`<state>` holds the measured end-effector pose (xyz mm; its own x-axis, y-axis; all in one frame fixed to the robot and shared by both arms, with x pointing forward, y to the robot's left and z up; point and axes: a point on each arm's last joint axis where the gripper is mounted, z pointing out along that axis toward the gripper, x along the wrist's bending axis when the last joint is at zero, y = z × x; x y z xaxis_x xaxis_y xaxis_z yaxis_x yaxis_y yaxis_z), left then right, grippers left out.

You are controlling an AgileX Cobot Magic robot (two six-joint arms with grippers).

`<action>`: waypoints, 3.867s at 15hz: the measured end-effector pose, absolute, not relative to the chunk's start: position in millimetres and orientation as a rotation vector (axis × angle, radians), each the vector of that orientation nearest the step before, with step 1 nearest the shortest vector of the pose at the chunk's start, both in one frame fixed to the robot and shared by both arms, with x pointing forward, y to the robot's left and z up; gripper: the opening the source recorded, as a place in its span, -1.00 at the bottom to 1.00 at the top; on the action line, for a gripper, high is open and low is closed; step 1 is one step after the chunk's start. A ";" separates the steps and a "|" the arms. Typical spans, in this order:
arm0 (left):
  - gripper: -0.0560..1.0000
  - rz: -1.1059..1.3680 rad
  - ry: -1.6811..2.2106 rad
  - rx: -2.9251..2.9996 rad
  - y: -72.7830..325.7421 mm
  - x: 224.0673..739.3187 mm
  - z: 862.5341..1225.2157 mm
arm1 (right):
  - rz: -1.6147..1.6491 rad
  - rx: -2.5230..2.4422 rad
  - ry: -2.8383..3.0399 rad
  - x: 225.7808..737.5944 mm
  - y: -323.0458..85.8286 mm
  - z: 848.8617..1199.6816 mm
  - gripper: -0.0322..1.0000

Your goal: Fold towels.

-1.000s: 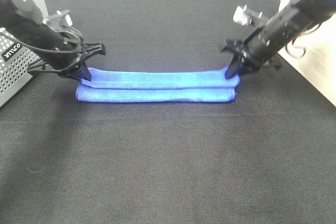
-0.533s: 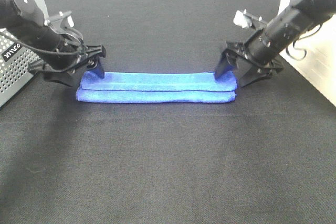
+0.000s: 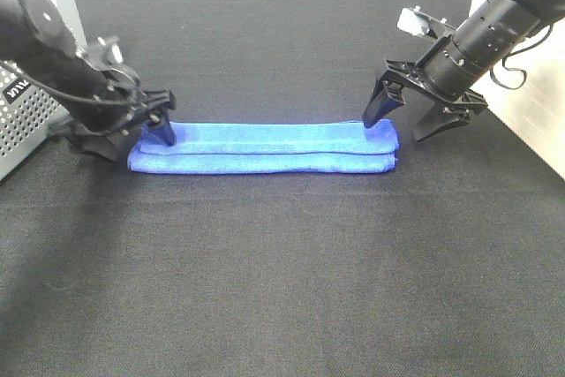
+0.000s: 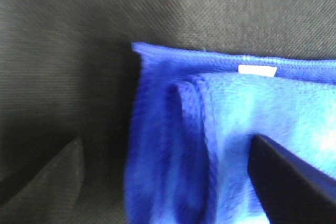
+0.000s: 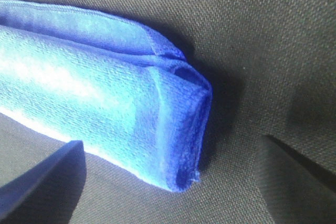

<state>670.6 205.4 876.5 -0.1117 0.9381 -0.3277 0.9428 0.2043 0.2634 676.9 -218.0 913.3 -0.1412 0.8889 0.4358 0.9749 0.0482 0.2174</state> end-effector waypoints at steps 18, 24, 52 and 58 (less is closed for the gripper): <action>-0.80 0.198 2.111 2.029 208.0 671.1 974.0 | -0.690 -1.930 -2.128 676.5 -218.0 913.2 0.65; -0.80 -0.004 1.865 1.993 94.8 661.1 1005.7 | -0.660 -1.959 -2.065 674.4 -217.4 913.1 0.65; 0.23 -0.123 1.895 1.876 118.7 731.2 995.2 | -1.045 -1.585 -1.703 663.4 -99.2 890.9 0.65; 0.23 -0.113 1.898 1.882 119.4 731.3 995.0 | -0.971 -1.604 -1.728 664.7 -111.4 869.9 0.65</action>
<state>731.3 119.4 995.0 0.0436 0.9258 -0.3755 0.9639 0.0598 0.2595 664.7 -111.4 869.9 -0.1058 0.5675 0.8166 0.9926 0.0108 0.1211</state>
